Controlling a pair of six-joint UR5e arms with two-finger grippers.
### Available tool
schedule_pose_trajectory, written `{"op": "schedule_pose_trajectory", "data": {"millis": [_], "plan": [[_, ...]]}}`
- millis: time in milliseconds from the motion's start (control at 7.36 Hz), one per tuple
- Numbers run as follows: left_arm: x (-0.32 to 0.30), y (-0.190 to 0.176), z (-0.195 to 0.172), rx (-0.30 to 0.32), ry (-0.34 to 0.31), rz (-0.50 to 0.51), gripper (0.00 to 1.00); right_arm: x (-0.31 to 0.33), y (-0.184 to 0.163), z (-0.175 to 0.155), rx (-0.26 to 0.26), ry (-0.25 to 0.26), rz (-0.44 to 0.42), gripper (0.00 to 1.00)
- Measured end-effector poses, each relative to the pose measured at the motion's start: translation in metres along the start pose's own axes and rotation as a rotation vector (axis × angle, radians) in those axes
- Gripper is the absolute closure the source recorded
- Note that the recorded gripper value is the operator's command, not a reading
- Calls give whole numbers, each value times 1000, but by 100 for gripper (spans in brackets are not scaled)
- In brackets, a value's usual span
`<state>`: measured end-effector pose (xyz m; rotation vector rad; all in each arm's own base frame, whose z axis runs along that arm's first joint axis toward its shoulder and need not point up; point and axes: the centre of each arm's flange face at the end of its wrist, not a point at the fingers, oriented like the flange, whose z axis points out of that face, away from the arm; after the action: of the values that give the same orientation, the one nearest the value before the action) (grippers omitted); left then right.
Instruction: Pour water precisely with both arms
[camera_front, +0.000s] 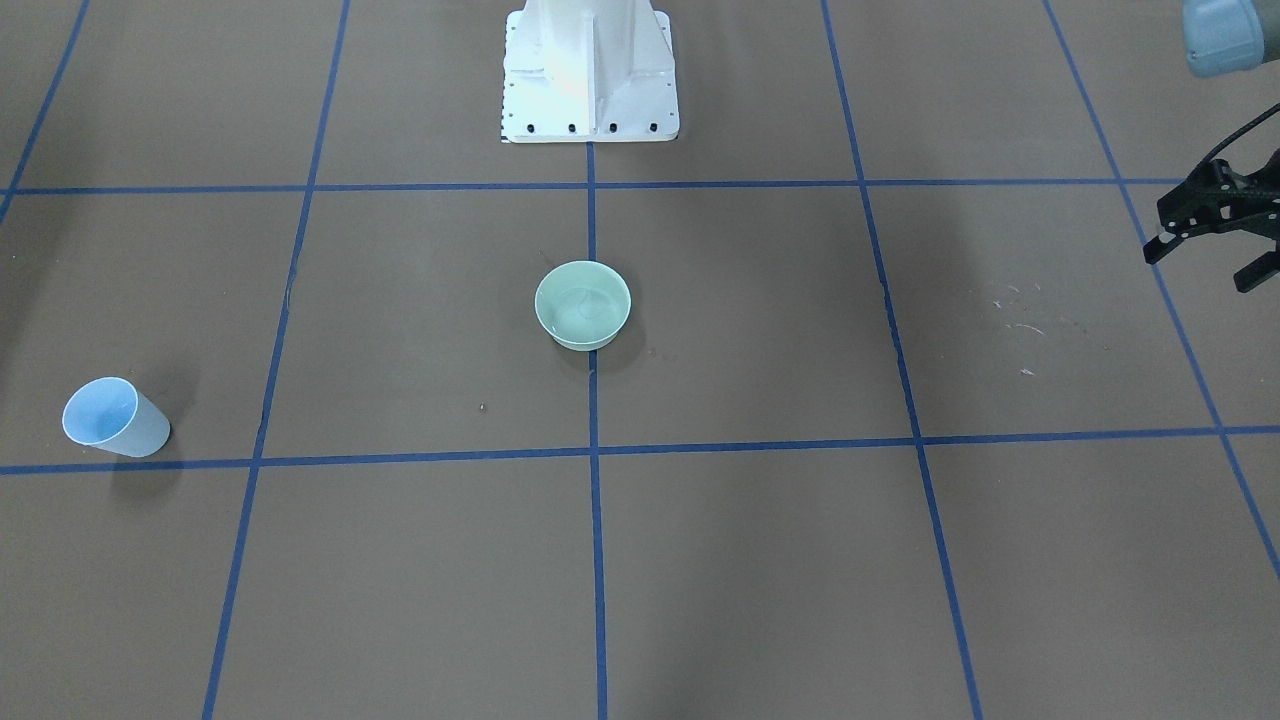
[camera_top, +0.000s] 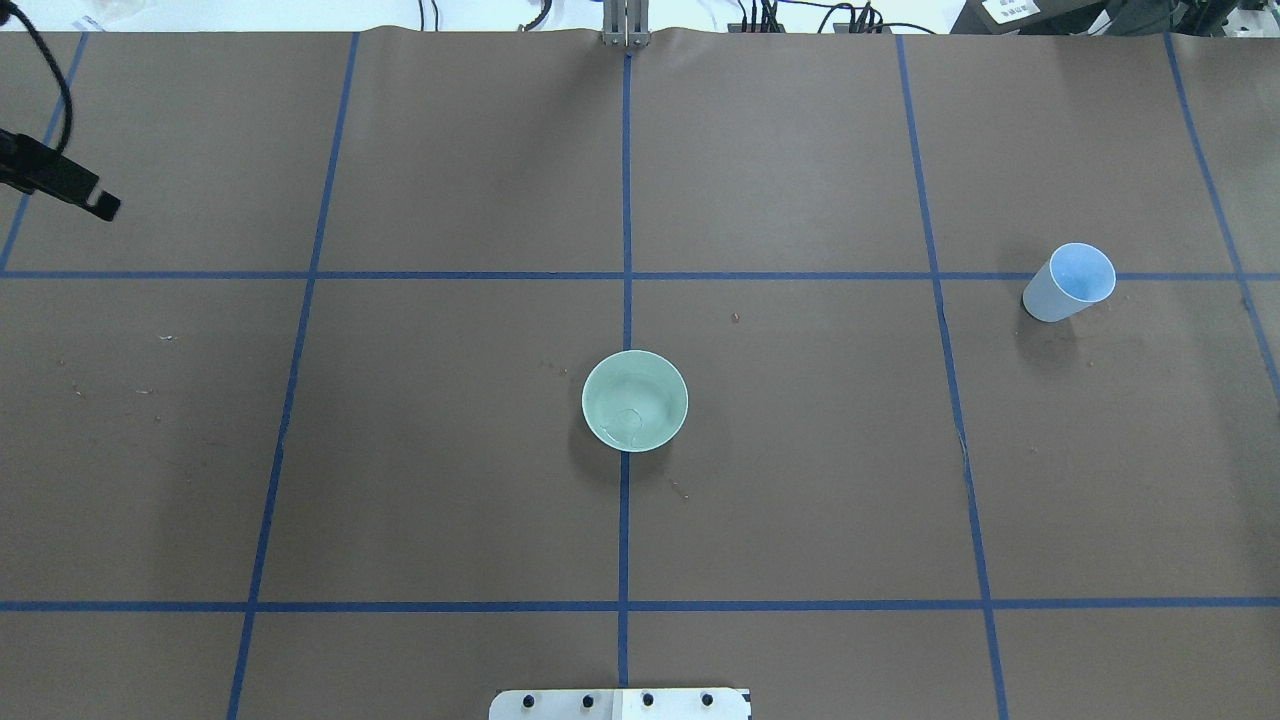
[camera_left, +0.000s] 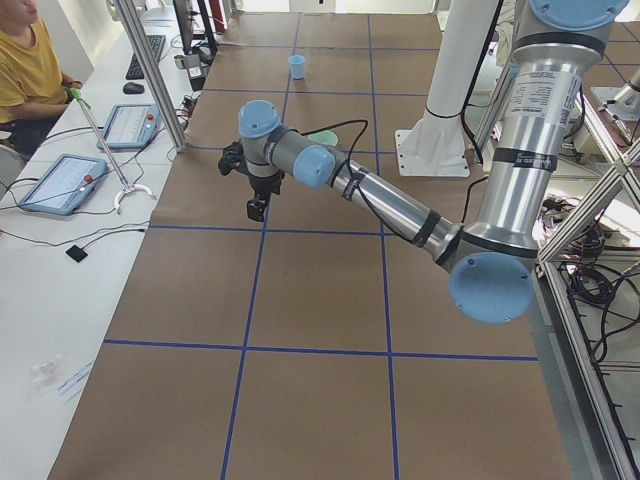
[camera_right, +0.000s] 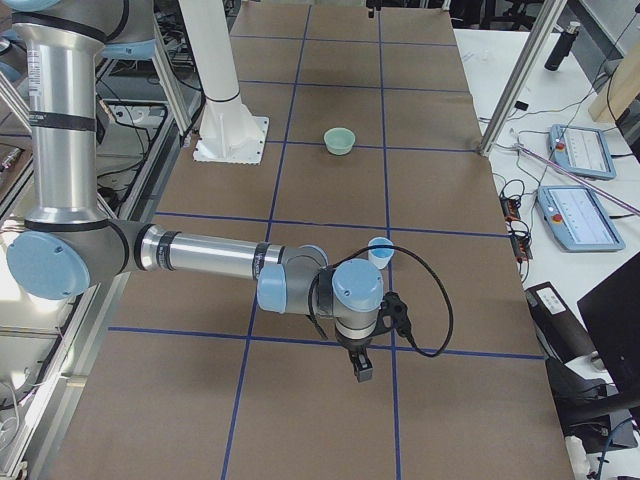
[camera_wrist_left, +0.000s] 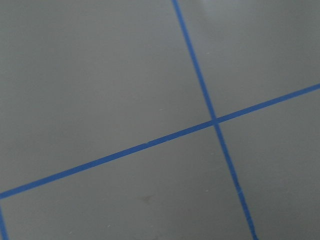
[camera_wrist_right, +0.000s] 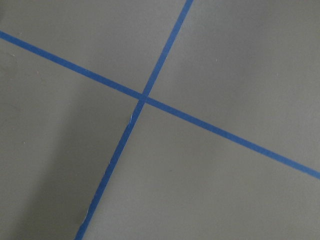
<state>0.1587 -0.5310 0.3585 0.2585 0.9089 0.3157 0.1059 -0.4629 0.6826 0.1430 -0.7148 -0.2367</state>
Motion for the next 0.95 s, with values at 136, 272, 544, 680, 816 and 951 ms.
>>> {"op": "schedule_pose_trajectory", "data": {"millis": [136,272,544,680,816,951], "plan": [[52,-12,33,-13,8,16,0,-1,-2,-2,2,2,39,1],[94,-18,54,-9,1,-20,0,-3,-4,-5,7,1,64,1],[187,-18,102,15,-43,-143,0,-9,-8,-8,13,6,117,0],[229,-16,124,16,-47,-179,0,-11,-9,-6,11,5,124,0],[270,-15,146,7,-42,-211,0,-13,-10,-6,11,3,121,0],[308,-13,169,-1,-48,-236,0,-14,-11,-5,12,2,118,0]]}}
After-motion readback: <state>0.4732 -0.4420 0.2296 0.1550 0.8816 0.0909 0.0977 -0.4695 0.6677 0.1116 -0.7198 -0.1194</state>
